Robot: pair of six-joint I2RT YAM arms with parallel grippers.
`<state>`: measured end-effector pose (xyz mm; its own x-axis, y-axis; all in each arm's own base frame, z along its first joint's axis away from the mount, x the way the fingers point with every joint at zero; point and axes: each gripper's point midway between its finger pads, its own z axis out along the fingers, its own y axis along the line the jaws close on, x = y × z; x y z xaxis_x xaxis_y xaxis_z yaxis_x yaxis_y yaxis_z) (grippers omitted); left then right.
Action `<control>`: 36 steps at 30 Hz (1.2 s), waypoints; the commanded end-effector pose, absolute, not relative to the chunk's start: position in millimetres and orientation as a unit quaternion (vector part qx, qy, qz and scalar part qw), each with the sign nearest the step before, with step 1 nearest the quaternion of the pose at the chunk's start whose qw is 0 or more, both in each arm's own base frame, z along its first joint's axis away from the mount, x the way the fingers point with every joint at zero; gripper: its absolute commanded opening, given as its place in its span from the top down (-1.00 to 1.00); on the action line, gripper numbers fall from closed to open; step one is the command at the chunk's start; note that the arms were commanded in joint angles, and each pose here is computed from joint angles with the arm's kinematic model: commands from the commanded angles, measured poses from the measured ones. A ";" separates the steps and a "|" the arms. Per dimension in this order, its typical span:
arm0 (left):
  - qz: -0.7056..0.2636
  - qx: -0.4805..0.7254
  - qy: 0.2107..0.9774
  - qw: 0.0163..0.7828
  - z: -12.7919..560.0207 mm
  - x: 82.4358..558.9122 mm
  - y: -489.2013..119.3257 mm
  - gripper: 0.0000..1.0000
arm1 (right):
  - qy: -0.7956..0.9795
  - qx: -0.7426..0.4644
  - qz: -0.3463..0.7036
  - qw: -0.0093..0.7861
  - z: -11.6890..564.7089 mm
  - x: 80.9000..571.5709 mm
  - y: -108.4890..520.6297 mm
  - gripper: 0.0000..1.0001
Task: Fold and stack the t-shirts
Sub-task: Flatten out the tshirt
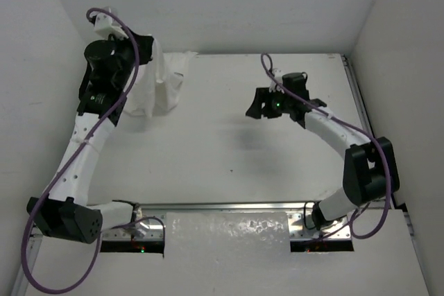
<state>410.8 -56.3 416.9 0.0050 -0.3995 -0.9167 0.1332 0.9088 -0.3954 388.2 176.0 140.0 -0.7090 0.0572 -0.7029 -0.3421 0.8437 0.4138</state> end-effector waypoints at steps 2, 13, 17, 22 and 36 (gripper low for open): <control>-0.205 -0.111 0.644 0.728 493.0 392.5 -62.1 1.00 | 0.824 -0.169 0.382 0.383 162.7 345.7 249.1 -0.35; -0.412 0.032 0.621 0.666 538.2 312.5 -175.4 1.00 | 0.789 -0.241 0.388 0.411 108.5 329.3 337.0 -0.77; -0.450 0.009 0.611 0.651 552.8 292.7 -175.9 1.00 | 0.773 -0.228 0.380 0.454 111.4 364.4 356.1 -0.78; -0.437 -0.030 0.601 0.669 571.6 276.4 -155.7 1.00 | 0.772 -0.211 0.339 0.494 111.0 416.9 374.4 -0.78; -0.342 -0.074 0.604 0.716 591.0 262.8 -111.3 1.00 | 0.793 -0.180 0.237 0.532 88.0 413.9 322.9 1.00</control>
<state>270.1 -131.4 564.9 -0.0826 -0.5845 -0.8072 0.4317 0.7090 -0.5576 419.7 353.4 72.6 -0.4280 -0.0434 -0.9027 -0.5876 0.7723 0.2415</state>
